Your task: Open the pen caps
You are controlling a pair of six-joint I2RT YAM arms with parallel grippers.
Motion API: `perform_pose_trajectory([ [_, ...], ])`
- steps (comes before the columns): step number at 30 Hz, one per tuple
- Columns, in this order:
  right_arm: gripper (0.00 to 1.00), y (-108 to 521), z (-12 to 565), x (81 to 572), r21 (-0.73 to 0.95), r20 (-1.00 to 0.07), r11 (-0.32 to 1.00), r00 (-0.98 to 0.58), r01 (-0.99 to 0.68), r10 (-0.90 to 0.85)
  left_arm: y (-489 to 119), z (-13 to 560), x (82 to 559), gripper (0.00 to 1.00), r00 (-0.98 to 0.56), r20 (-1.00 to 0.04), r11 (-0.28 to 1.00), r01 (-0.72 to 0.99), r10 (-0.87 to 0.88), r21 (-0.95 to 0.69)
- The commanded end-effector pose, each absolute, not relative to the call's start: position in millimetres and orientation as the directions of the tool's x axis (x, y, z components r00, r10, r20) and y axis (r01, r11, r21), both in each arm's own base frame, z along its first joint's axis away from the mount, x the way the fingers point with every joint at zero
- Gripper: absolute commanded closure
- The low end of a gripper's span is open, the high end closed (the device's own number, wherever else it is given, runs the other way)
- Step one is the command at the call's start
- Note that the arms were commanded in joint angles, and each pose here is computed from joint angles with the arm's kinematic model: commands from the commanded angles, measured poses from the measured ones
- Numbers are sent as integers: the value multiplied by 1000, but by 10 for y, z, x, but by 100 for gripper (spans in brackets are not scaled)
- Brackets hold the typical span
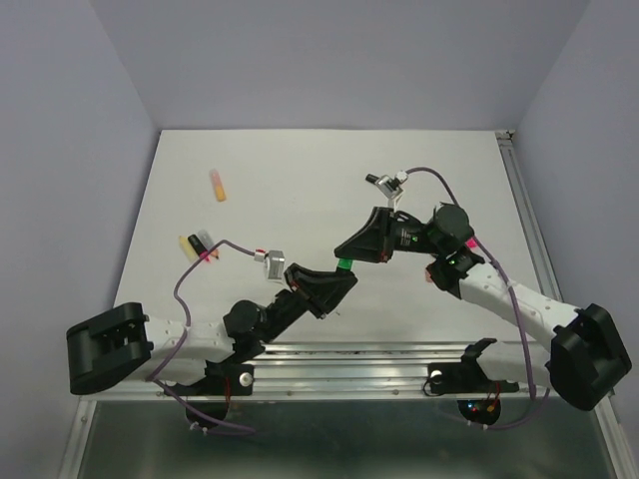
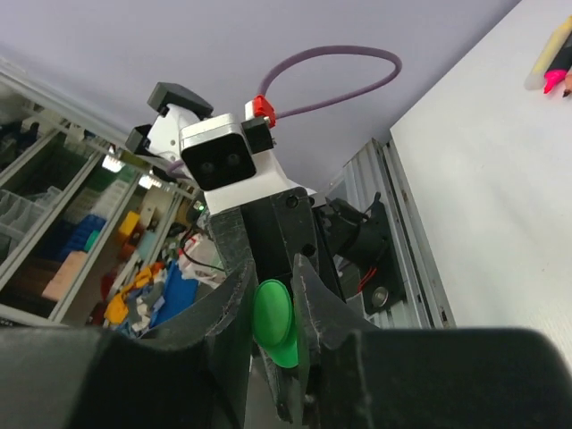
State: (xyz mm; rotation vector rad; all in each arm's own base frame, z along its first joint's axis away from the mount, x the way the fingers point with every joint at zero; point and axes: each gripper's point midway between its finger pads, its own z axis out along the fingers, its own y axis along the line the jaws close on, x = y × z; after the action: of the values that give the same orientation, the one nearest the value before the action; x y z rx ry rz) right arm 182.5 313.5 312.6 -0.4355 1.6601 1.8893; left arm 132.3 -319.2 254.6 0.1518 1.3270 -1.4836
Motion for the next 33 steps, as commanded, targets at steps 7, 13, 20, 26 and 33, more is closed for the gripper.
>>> perform_pose_trajectory([
  [7, 99, 2597, 4737, 2457, 543, -740, 86, -428, -835, 519, -3299, 1883, 913, 100, -483, -795, 195, 796, -368, -574],
  [13, 99, 2479, 4694, 2888, 549, -774, 245, -374, -799, 511, -3349, 1796, 925, 100, -500, -789, 227, 773, -357, -592],
  [20, 69, 2624, 4125, 2575, 602, -778, 132, -541, -787, 319, -3527, 2010, 1055, 100, -474, -806, 279, 770, -353, -575],
  [26, 0, 2371, 3643, 2505, 652, -755, 331, -540, -683, 372, -3495, 2125, 1154, 100, -487, -782, 318, 726, -388, -610],
  [33, 0, 2324, 3124, 2201, 730, -684, 303, -645, -613, 341, -3413, 2445, 1286, 100, -434, -767, 341, 712, -473, -614],
])
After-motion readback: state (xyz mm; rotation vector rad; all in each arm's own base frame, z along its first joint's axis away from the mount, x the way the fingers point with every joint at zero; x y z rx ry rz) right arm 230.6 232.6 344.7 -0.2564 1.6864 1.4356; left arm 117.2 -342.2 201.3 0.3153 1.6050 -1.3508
